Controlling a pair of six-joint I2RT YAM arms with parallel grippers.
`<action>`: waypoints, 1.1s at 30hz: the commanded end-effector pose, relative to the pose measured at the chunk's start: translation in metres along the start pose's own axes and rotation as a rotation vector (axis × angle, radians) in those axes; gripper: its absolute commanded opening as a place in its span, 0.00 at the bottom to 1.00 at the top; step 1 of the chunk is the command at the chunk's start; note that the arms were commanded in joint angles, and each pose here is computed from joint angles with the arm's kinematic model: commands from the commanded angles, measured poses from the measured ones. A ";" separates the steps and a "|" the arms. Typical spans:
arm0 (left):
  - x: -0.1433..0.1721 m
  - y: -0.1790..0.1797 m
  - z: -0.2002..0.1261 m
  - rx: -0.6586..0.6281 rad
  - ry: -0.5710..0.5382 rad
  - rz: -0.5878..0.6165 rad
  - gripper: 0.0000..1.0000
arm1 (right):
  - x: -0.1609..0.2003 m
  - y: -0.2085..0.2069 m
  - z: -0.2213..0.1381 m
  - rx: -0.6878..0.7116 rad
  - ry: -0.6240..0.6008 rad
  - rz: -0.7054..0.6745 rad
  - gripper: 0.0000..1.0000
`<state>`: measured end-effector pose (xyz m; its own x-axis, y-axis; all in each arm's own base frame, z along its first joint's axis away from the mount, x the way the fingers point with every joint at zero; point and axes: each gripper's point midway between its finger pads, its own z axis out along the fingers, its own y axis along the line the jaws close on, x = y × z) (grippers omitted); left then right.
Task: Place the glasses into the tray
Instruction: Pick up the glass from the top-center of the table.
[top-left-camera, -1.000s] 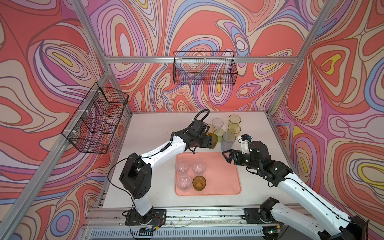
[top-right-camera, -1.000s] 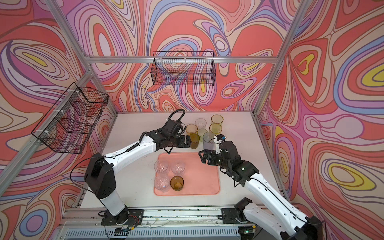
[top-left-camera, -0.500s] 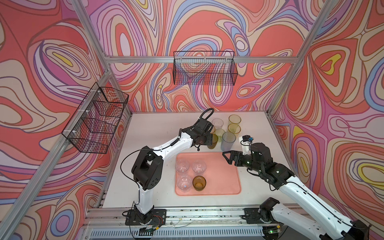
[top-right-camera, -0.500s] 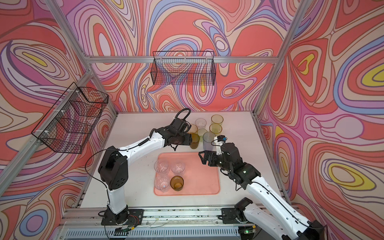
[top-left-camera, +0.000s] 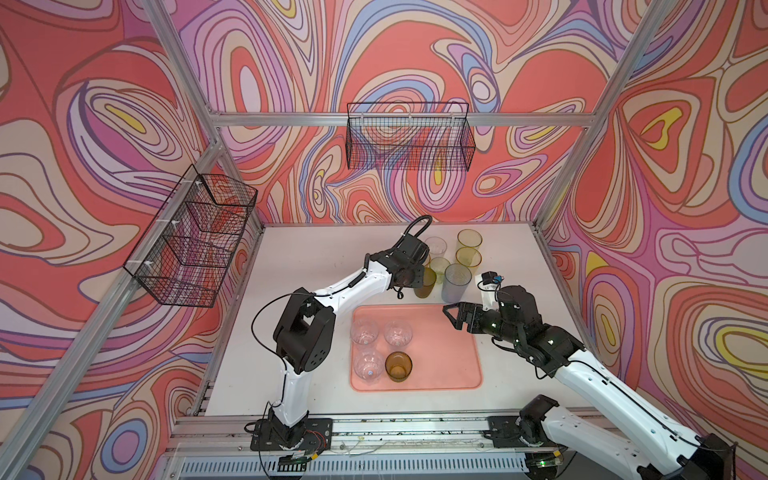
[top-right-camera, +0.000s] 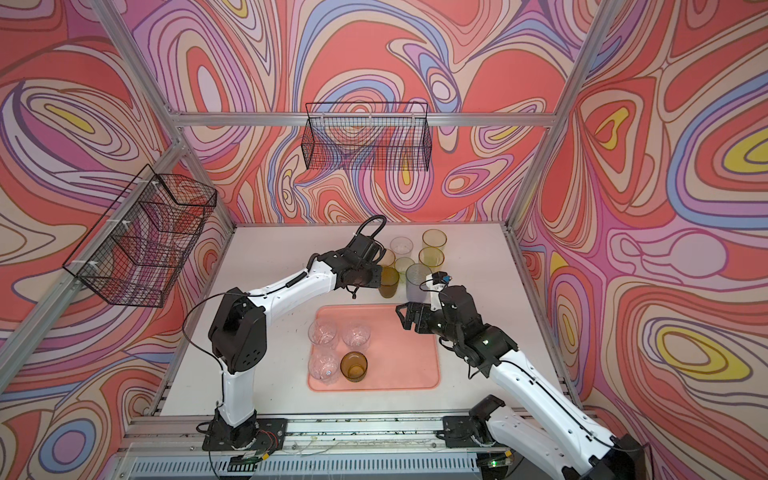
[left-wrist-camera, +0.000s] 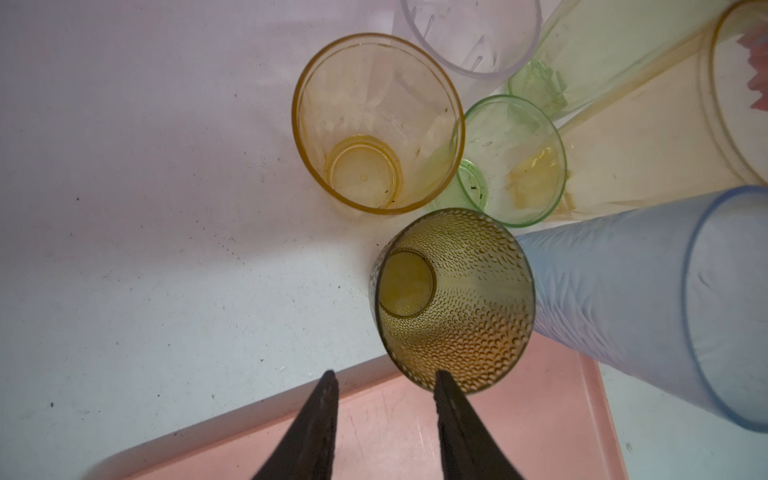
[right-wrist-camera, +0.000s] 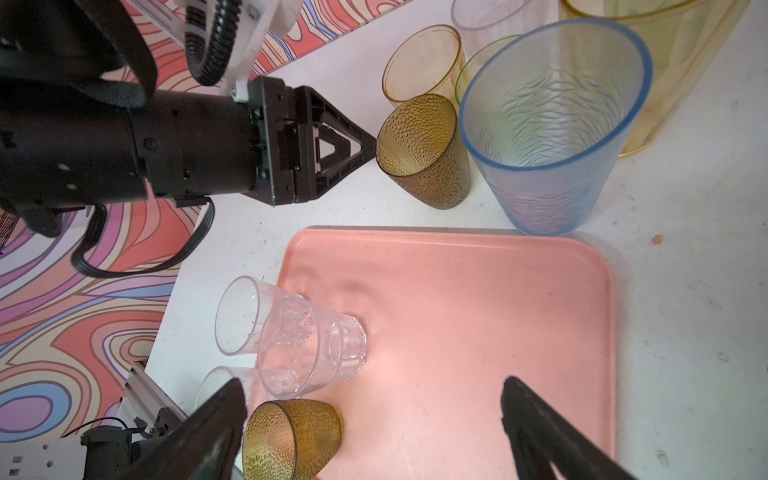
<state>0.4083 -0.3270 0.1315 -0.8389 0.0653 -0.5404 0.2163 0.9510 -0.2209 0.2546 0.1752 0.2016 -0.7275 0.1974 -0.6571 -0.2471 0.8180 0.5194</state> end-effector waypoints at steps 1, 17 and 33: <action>0.004 0.005 0.007 -0.044 0.024 0.021 0.38 | 0.003 -0.004 0.003 0.010 0.004 0.001 0.99; 0.005 0.010 0.018 -0.081 0.038 0.036 0.30 | 0.003 -0.008 0.004 0.029 0.004 0.015 0.98; 0.012 0.016 0.025 -0.121 0.072 0.050 0.08 | 0.004 -0.010 0.006 0.034 0.006 0.029 0.98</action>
<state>0.4161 -0.3228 0.1036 -0.8574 0.1078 -0.5033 0.2012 0.9702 -0.1350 0.2561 0.1746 0.1970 -0.7373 0.2093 -0.6423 -0.2238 0.8214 0.5246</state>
